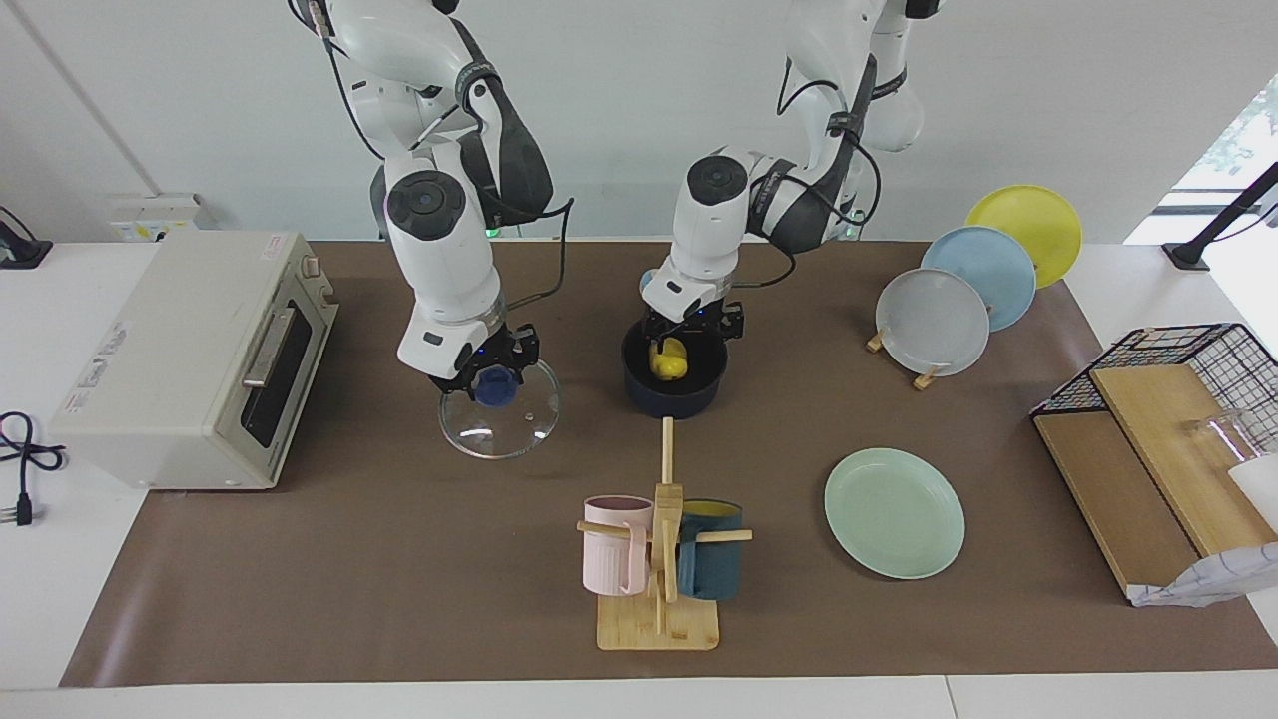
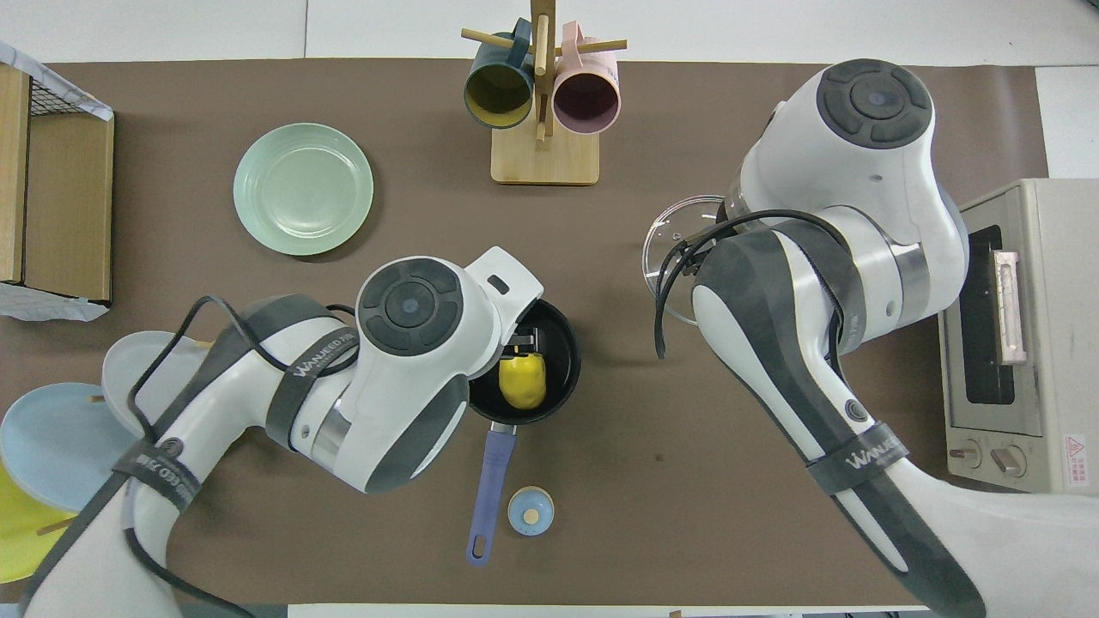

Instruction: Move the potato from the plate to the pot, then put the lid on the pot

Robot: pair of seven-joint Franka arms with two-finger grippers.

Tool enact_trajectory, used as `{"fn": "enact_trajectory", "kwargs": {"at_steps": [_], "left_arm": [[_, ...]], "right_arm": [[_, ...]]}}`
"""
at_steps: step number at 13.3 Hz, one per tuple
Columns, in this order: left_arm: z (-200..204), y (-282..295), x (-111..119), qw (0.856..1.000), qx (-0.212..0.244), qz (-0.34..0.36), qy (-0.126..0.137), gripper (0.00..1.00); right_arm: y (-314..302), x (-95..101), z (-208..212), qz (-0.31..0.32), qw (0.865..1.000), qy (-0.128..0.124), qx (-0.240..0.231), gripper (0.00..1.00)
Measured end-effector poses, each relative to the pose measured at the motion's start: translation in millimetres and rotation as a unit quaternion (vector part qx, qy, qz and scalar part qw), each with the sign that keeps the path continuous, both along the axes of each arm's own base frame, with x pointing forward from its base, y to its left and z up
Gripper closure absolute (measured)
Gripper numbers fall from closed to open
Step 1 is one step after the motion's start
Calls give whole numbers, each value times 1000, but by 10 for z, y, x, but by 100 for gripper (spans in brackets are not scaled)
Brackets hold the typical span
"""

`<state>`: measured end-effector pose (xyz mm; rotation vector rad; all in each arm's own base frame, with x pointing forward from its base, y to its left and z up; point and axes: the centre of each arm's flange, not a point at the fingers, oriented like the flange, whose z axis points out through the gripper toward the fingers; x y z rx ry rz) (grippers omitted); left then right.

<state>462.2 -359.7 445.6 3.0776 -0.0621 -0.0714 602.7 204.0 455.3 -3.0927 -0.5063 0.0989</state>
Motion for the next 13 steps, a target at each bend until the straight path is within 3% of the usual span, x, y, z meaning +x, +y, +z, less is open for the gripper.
{"fn": "enact_trajectory", "kwargs": {"at_steps": [3,7,10,13], "left_arm": [[869,536,197,999,-21,24,3,0],[1847,1796,369,999,-37,32,-22,0],[2014,2767,528,999,-30,-4,-32,0],[1994,3201,576,999,-11,-21,-36,0]], "right_arm": [[528,-181,68,-22,1000,-7,-1,34],[1547,-694,128,-72,997,-22,4,34],[2167,-1075,151,-108,993,-40,22,34],[2310,-1149,45,-125,991,-39,22,34]]}}
